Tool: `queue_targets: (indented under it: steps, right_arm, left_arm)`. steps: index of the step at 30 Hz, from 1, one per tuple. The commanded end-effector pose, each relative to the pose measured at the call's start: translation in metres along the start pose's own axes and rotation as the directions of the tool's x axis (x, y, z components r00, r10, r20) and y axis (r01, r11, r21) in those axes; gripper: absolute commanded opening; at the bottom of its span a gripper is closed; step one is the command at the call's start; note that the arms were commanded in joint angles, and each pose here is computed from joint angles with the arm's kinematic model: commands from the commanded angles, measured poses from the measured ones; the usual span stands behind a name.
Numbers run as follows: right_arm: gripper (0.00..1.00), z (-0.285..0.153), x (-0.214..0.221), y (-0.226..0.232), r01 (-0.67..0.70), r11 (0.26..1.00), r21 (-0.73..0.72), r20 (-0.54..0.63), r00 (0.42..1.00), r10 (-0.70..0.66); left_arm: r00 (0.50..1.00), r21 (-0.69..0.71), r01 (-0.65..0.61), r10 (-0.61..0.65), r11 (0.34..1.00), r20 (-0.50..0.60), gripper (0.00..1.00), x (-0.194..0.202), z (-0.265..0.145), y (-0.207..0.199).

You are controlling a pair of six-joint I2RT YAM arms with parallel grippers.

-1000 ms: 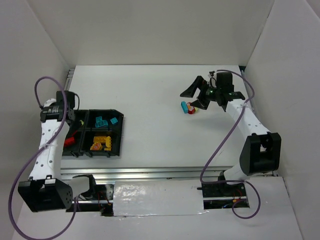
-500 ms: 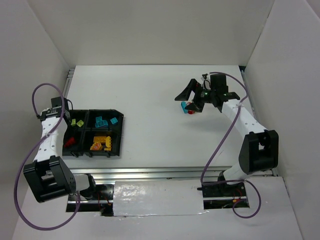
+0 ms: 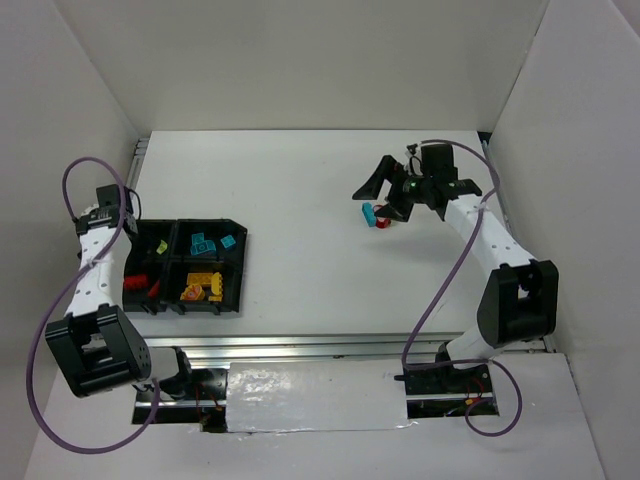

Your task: Sort the legos into containers by color

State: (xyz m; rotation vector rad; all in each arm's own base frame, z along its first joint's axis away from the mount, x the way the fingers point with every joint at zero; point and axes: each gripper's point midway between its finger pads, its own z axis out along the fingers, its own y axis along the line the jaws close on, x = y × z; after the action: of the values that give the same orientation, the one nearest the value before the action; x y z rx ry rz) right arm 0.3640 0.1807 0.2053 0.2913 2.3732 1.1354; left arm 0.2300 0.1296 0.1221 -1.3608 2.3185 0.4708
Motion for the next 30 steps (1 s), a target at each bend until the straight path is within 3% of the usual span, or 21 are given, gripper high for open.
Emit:
queue_targets:
  steps: [1, 5, 9, 14, 20, 30]
  right_arm:
    - [1.0, -0.005, -0.021, -0.015, 0.036, 0.988, 0.148, 0.068, 0.997, -0.047]
    - [1.0, -0.005, -0.042, -0.045, 0.056, 0.921, 0.385, 0.107, 0.989, -0.105]
    - [1.0, 0.011, -0.038, -0.075, 0.151, 0.808, 0.569, -0.007, 0.984, -0.179]
    - [1.0, 0.015, -0.047, -0.095, 0.196, 0.749, 0.633, -0.032, 0.973, -0.228]
    - [1.0, 0.021, -0.053, -0.109, 0.31, 0.702, 0.641, -0.12, 0.944, -0.308]
    - [0.98, 0.042, -0.05, -0.128, 0.462, 0.683, 0.566, -0.271, 0.887, -0.375]
  left_arm:
    - [0.996, 0.15, -0.01, -0.004, 0.989, 0.092, 1.0, -0.035, -0.038, -0.022]
    - [0.972, 0.328, -0.216, 0.17, 0.919, 0.164, 1.0, -0.037, -0.078, -0.088]
    - [0.929, 0.412, -0.37, 0.32, 0.833, 0.187, 0.99, -0.013, -0.108, -0.144]
    - [0.901, 0.606, -0.415, 0.401, 0.679, 0.168, 1.0, 0.025, -0.135, -0.19]
    - [0.827, 0.677, -0.502, 0.528, 0.538, 0.193, 0.99, 0.063, -0.154, -0.222]
    - [0.743, 0.707, -0.558, 0.64, 0.434, 0.194, 0.99, 0.08, -0.159, -0.237]
